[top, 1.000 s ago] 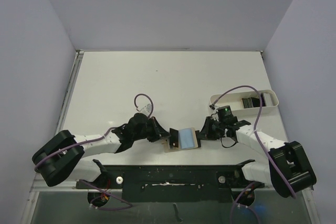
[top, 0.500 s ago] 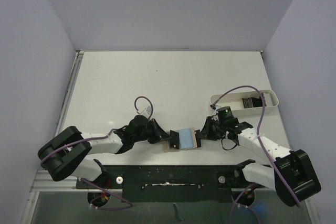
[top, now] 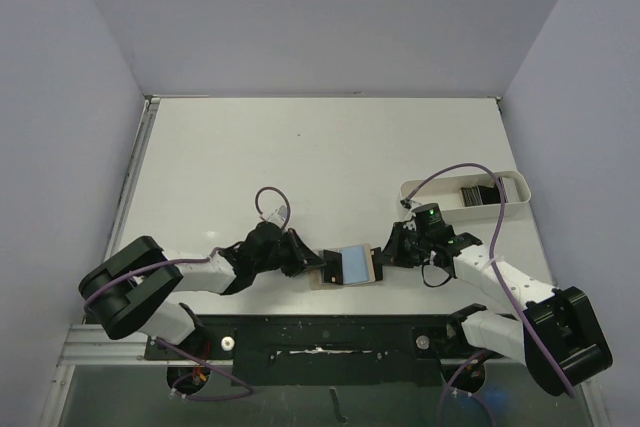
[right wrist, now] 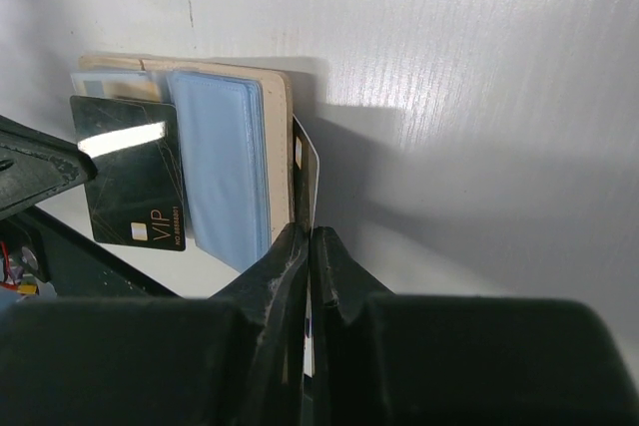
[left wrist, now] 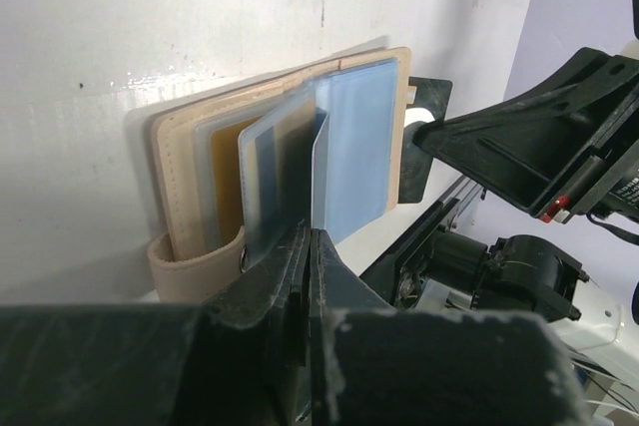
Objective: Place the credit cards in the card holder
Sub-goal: Insert the credit card into the card holder.
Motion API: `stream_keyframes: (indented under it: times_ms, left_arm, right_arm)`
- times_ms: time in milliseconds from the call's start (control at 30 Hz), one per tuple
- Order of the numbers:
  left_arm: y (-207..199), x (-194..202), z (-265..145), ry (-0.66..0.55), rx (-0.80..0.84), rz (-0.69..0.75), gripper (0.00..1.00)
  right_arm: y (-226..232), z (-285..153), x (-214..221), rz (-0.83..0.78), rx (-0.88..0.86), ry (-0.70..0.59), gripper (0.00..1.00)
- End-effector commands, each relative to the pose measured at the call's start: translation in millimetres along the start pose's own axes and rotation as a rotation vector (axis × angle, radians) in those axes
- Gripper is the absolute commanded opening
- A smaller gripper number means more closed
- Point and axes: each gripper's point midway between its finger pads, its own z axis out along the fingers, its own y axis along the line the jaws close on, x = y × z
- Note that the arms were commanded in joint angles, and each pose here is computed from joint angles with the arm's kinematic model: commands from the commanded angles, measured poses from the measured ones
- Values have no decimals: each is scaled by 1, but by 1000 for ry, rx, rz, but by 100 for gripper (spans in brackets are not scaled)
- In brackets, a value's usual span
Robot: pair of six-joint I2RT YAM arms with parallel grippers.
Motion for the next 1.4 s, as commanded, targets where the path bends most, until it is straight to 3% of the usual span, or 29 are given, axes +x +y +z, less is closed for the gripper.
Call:
stream_keyframes:
  times_ms: [0,900,1367]
  left_arm:
    - [-14,-7,3,-30,71,1,0]
    - [13,1,0,-26,-82,-114,0]
    - [-4,-2,15,-11,-33,-79,0]
  right_arm:
    - [-9,2,7,-7,41,11,0]
    - [-10,3,15,1,48,22,0]
    - [-10,4,18,-7,48,31,0]
